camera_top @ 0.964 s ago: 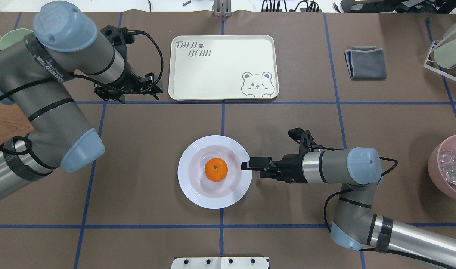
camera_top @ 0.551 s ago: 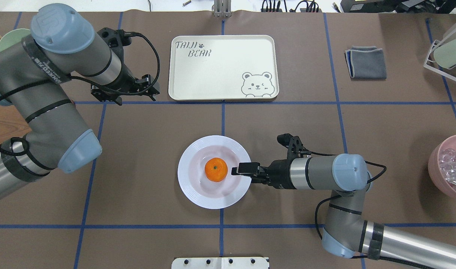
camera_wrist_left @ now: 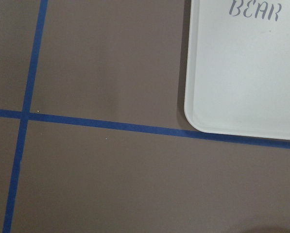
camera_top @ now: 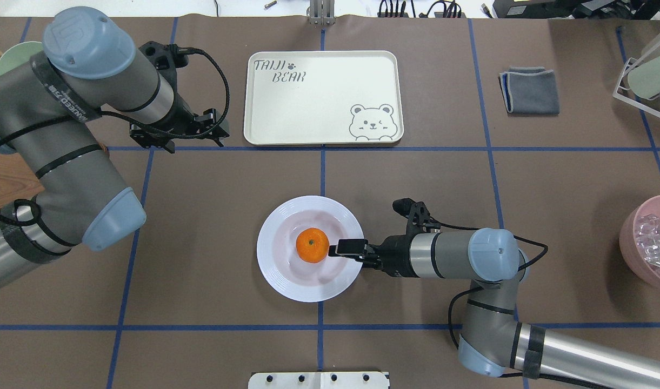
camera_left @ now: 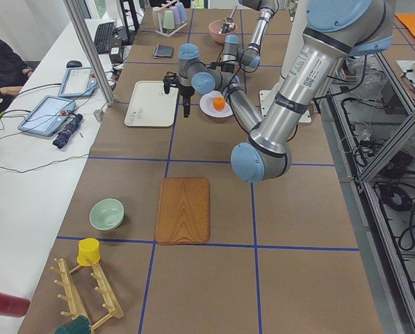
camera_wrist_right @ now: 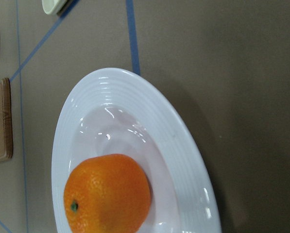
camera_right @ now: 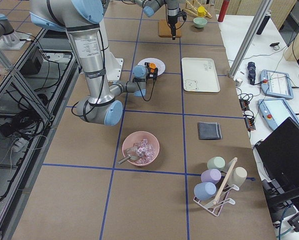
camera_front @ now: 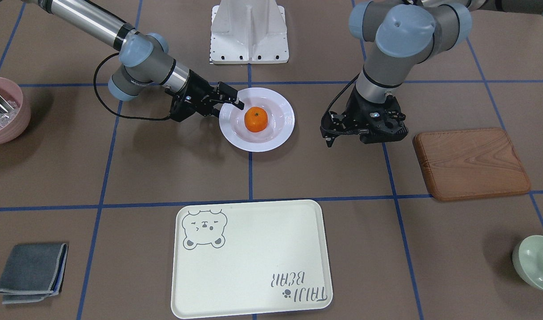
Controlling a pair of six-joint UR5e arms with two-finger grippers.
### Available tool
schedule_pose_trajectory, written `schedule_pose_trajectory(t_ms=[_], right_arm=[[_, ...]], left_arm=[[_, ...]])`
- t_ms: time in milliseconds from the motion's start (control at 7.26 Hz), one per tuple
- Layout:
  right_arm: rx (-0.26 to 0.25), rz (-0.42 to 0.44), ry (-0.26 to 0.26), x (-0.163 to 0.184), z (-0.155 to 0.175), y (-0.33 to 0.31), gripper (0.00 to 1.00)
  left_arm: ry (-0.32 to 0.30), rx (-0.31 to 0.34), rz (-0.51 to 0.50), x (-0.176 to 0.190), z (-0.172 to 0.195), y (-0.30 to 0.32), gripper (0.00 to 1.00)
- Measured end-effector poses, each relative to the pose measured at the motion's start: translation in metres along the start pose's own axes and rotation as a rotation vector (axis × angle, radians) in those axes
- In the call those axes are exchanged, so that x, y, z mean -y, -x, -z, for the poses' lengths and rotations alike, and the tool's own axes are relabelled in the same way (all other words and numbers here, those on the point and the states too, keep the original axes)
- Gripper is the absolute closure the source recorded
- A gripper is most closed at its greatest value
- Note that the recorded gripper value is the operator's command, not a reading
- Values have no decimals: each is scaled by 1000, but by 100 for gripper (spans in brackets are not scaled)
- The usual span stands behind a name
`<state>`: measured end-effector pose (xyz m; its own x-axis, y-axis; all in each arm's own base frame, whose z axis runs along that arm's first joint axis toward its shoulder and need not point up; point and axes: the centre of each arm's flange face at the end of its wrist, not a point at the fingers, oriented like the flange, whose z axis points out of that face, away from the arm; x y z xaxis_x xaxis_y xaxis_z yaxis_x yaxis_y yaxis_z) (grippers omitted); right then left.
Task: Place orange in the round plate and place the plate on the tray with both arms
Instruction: 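Move the plate with the orange onto the cream bear tray with the right gripper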
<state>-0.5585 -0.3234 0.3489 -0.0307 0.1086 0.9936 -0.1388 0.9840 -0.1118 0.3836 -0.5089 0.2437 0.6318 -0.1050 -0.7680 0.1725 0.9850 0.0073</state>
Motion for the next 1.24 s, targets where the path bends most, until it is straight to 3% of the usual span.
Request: schedule_pose_trajectory(t_ms=[551, 688, 826, 964, 1101, 1239], right_arm=[[10, -8, 2, -3, -9, 16, 0], [12, -10, 2, -3, -12, 22, 12], [14, -14, 1, -3, -13, 26, 56], [17, -28, -4, -3, -14, 29, 90], [23, -45, -16, -4, -15, 31, 100], [33, -52, -28, -5, -16, 33, 100]], left_arm=[[3, 6, 2, 0, -3, 1, 2], [6, 12, 4, -1, -7, 5, 2], [10, 17, 6, -2, -10, 9, 2], [11, 18, 6, -3, -12, 11, 2], [10, 18, 6, -3, -12, 12, 2], [10, 17, 6, -3, -12, 13, 2]])
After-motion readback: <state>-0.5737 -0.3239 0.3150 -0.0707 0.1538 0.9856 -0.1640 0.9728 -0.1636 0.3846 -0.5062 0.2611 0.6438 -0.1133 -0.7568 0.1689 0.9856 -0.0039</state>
